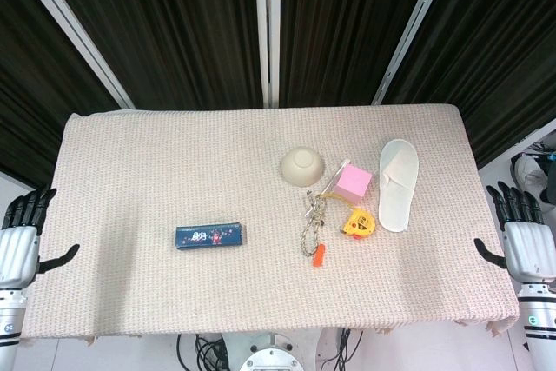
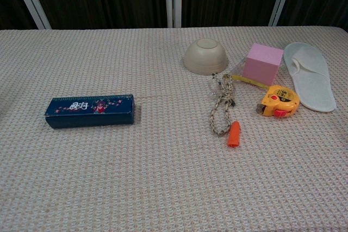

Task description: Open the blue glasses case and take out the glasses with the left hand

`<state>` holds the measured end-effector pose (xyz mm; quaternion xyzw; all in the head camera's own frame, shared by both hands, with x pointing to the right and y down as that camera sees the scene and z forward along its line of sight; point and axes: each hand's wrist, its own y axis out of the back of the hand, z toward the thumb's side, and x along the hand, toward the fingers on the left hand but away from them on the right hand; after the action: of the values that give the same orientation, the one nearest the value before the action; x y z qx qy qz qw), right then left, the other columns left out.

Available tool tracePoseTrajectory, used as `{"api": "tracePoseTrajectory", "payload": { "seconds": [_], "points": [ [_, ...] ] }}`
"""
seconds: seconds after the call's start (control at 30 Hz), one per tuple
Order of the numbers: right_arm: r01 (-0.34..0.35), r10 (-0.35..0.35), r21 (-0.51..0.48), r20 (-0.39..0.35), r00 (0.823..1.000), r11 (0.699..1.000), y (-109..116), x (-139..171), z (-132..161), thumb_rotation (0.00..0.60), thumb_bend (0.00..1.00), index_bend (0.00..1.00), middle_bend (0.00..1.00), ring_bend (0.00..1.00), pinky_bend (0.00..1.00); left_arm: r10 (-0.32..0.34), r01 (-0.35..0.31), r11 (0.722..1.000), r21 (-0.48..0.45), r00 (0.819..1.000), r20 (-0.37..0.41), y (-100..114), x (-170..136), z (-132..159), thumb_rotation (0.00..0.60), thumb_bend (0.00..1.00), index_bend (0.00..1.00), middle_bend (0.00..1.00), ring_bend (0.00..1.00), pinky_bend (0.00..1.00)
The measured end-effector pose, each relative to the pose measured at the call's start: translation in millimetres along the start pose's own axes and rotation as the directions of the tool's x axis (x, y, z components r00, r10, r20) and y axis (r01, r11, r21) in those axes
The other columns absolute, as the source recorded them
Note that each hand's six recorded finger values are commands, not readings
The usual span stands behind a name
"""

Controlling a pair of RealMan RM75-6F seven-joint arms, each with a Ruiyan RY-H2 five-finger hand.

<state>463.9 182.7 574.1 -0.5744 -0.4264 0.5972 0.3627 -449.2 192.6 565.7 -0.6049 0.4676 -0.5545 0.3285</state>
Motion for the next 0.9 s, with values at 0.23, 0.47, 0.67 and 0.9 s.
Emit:
{"api": "tracePoseTrajectory", "payload": {
  "seconds": [0.23, 0.47, 0.67, 0.9],
  "points": [
    [0.008, -0.008, -0.007, 0.014, 1.000, 1.000, 1, 1, -3, 0.600, 0.18, 0.00, 0.00, 0.00, 0.00, -0.061, 0.062, 0.998, -0.027, 0.998, 0.031, 1, -3, 3, 0.600, 0.17, 0.06, 0.00, 0.00, 0.03],
    [0.024, -0.024, -0.020, 0.030, 0.999, 1.000, 4, 5, -11, 0.600, 0.18, 0.00, 0.00, 0.00, 0.00, -0.085, 0.088, 0.996, -0.023, 0.992, 0.097, -7, 1, 18, 0.600, 0.17, 0.06, 0.00, 0.00, 0.05],
    [0.029, -0.030, 0.014, 0.023, 0.999, 0.999, 5, 7, -17, 0.600, 0.18, 0.00, 0.00, 0.00, 0.00, -0.133, 0.142, 0.989, -0.048, 0.979, 0.154, -31, 9, 38, 0.600, 0.17, 0.06, 0.00, 0.00, 0.06],
    [0.052, -0.052, 0.013, 0.025, 0.998, 0.999, 16, 13, -23, 0.600, 0.18, 0.00, 0.00, 0.00, 0.00, -0.194, 0.219, 0.973, -0.072, 0.947, 0.255, -61, 24, 77, 0.600, 0.17, 0.06, 0.04, 0.00, 0.08]
  ]
}}
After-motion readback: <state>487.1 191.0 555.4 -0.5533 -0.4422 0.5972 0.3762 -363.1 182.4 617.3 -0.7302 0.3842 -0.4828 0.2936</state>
